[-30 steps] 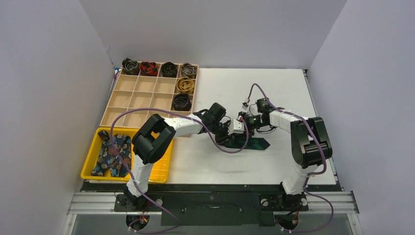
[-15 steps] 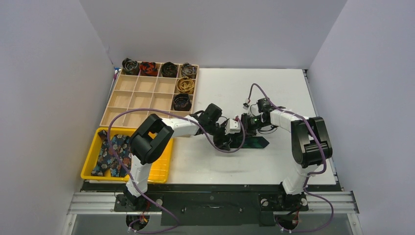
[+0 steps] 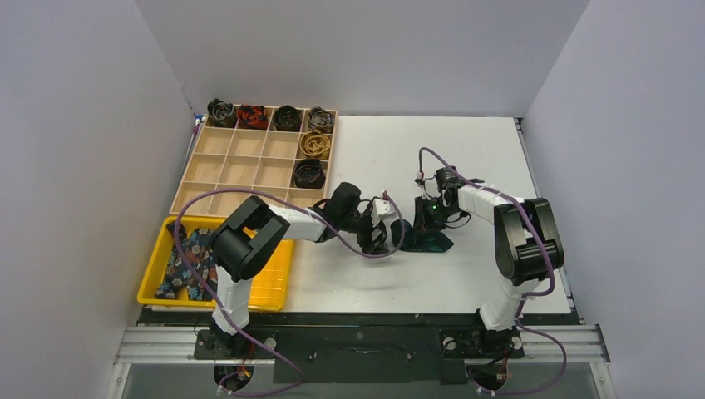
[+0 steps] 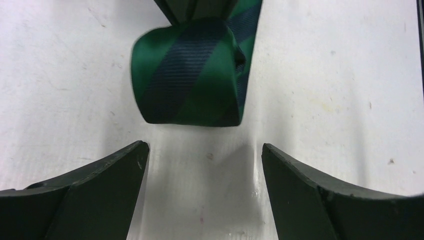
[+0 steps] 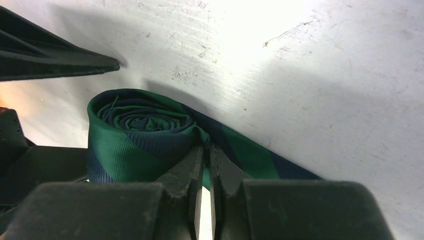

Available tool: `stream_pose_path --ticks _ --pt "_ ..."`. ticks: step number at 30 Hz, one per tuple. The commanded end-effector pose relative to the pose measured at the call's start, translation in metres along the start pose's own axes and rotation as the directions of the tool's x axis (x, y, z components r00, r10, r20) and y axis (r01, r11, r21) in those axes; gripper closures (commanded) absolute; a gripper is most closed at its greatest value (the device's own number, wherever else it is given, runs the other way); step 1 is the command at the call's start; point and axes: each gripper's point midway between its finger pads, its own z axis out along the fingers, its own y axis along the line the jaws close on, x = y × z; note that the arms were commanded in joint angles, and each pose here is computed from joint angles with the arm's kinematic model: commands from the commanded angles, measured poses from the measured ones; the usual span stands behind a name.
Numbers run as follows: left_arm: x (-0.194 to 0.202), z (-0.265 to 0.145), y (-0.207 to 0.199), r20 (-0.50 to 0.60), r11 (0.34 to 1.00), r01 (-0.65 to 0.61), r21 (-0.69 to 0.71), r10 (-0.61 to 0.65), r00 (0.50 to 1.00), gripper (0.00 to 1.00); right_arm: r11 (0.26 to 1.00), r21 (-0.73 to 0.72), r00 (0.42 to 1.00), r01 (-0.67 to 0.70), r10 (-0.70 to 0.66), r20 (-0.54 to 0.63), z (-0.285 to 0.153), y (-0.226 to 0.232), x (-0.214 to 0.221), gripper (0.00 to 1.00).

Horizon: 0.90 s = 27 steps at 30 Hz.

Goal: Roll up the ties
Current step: Roll the tie at the center of the board.

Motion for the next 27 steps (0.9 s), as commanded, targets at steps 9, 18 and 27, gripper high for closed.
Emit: stream_pose_path --ticks 9,18,27 --pt "-0.071 0.033 0.012 0.233 0.983 0.174 -0.065 -0.155 0.96 0.15 0.98 0.163 0.99 0.118 -0.103 -0.101 0.006 -0.031 0.029 1.0" --pt "-0.045 0.047 0.003 0.198 0.984 0.176 -0.029 -0.167 0.966 0.7 0.994 0.041 0.99 0.104 -0.099 -0.1 -0.003 -0.01 0.021 1.0" --pt "0.012 0.031 -0.017 0.108 0.993 0.087 -0.075 -0.079 0.991 1.0 0.973 -0.224 0.993 -0.056 0.031 -0.113 -0.056 0.024 0.029 0.74"
